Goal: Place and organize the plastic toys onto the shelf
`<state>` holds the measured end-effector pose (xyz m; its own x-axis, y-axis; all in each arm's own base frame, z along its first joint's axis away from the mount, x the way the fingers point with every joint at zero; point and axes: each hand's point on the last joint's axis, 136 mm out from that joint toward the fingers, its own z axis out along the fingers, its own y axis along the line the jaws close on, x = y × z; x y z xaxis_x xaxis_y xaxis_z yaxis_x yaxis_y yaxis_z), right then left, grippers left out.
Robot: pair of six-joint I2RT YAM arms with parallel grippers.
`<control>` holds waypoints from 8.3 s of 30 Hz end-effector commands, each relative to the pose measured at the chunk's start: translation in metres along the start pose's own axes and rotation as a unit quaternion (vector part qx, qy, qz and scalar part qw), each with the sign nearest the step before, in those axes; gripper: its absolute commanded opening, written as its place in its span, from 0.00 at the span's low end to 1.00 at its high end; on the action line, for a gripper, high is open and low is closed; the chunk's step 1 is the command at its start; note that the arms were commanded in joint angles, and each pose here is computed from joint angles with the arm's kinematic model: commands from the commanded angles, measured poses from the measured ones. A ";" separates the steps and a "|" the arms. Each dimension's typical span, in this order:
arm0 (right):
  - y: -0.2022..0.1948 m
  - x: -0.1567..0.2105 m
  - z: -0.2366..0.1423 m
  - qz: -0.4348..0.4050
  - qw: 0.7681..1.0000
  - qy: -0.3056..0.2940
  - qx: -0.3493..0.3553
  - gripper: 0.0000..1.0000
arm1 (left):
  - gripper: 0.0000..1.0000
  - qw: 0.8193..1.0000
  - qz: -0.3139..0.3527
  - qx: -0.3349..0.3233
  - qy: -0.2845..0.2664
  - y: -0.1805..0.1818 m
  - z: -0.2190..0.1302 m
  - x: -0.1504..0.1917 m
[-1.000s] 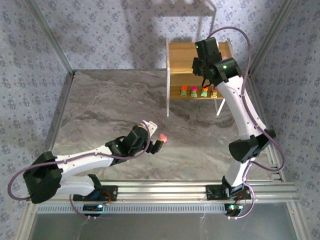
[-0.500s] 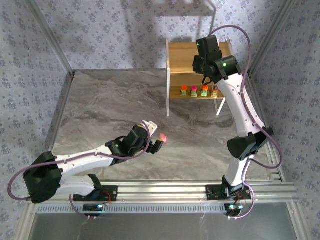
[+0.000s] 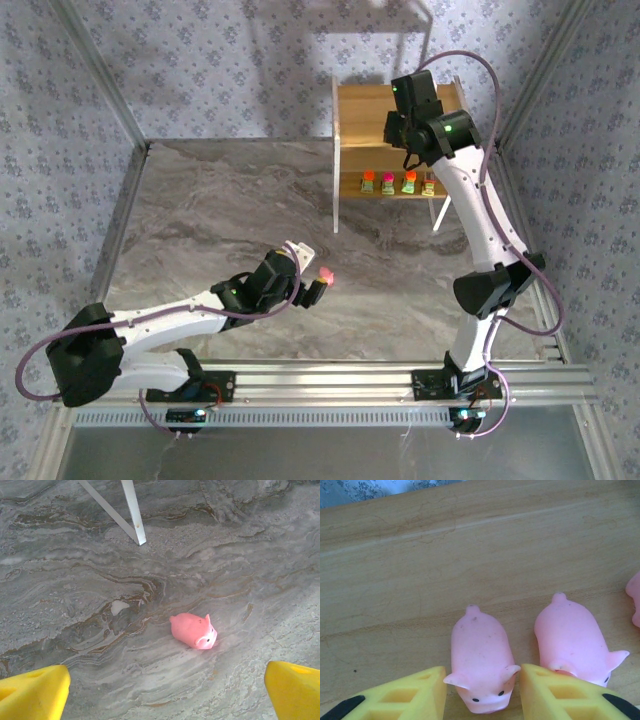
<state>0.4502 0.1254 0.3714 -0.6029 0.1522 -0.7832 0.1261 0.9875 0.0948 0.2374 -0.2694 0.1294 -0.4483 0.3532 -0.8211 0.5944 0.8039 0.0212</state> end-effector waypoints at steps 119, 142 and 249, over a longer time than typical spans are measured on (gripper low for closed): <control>0.082 0.285 0.032 -0.120 0.973 0.167 -0.102 0.84 | 1.00 0.992 -0.098 -0.077 -0.018 0.060 -0.014 0.004; 0.097 0.354 0.039 -0.166 0.957 0.216 -0.103 0.80 | 1.00 0.988 -0.117 -0.097 -0.006 0.073 -0.012 0.010; 0.113 0.401 0.066 -0.235 0.921 0.288 -0.119 0.42 | 1.00 0.985 -0.127 -0.117 0.017 0.084 -0.006 0.018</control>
<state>0.2804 0.3009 0.0335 -0.8695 -0.3361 -0.3619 -0.3744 0.9265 0.0390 0.2709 -0.1930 0.1141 -0.5899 0.1554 -0.7924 0.3074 0.9506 -0.0424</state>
